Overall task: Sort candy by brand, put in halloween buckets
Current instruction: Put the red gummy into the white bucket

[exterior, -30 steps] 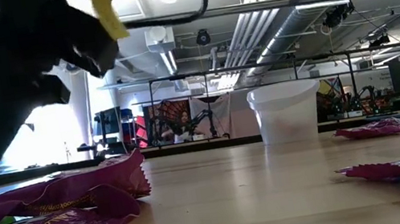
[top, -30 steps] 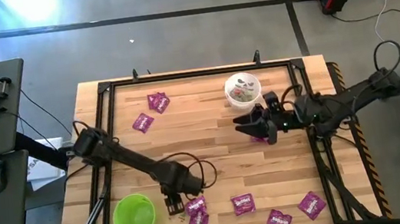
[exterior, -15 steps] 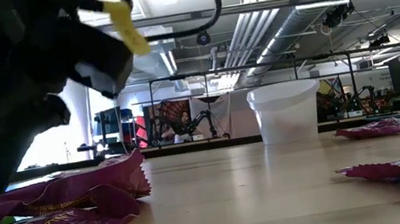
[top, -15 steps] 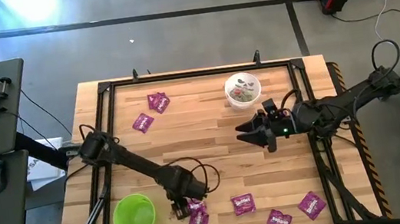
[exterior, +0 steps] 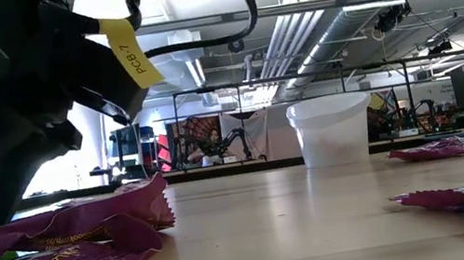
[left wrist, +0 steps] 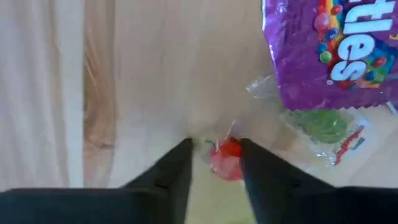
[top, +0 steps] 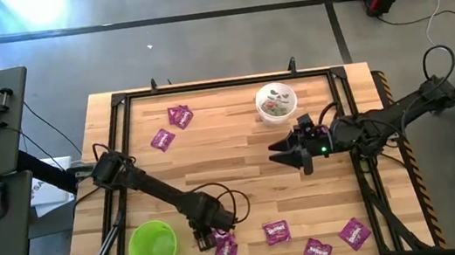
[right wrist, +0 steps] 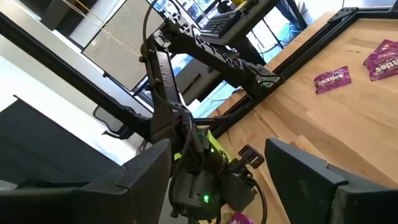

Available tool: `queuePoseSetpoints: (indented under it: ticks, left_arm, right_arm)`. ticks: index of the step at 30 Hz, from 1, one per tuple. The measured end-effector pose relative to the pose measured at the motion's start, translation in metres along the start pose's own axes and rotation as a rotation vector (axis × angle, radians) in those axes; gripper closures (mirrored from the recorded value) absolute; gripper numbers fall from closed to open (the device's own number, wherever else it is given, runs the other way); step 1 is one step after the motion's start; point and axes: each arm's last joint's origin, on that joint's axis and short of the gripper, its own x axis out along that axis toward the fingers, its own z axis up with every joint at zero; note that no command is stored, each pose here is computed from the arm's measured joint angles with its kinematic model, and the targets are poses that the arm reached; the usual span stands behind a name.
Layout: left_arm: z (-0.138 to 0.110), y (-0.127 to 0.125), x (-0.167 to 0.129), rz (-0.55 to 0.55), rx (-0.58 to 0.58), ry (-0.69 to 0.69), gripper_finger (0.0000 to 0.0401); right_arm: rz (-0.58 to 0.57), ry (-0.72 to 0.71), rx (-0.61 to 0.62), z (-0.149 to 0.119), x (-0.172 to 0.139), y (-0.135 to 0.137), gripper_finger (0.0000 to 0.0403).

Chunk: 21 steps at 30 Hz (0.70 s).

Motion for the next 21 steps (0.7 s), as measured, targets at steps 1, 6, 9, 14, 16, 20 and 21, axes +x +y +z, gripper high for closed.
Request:
queuePoseSetpoints:
  ticks: [1, 6, 9, 14, 16, 20, 21]
  left_arm:
    - [0.001, 0.001, 0.0, 0.0, 0.007, -0.001, 0.031]
    - [0.007, 0.009, -0.007, -0.006, 0.051, -0.026, 0.0388]
    - [0.01, 0.02, -0.022, -0.013, 0.042, -0.052, 0.0392]
    - [0.003, 0.039, -0.084, -0.03, 0.072, -0.267, 0.0398]
    - [-0.003, 0.045, -0.114, -0.007, 0.09, -0.432, 0.04]
    - [-0.016, 0.05, -0.161, -0.005, 0.069, -0.817, 0.04]
    - [-0.017, 0.051, -0.166, -0.029, 0.062, -0.894, 0.04]
  right_arm:
    - [0.004, 0.005, 0.0, 0.0, 0.0, 0.0, 0.0149]
    - [0.023, 0.029, -0.002, -0.001, 0.0, 0.0, 0.0149]
    - [0.027, 0.033, -0.001, -0.001, 0.0, 0.001, 0.0149]
    - [0.027, 0.033, -0.001, -0.001, 0.0, 0.001, 0.0149]
    - [0.027, 0.033, -0.002, -0.001, 0.0, 0.001, 0.0149]
    - [0.021, 0.027, -0.002, -0.001, 0.0, 0.0, 0.0149]
    - [0.02, 0.025, -0.002, -0.001, 0.0, 0.0, 0.0149]
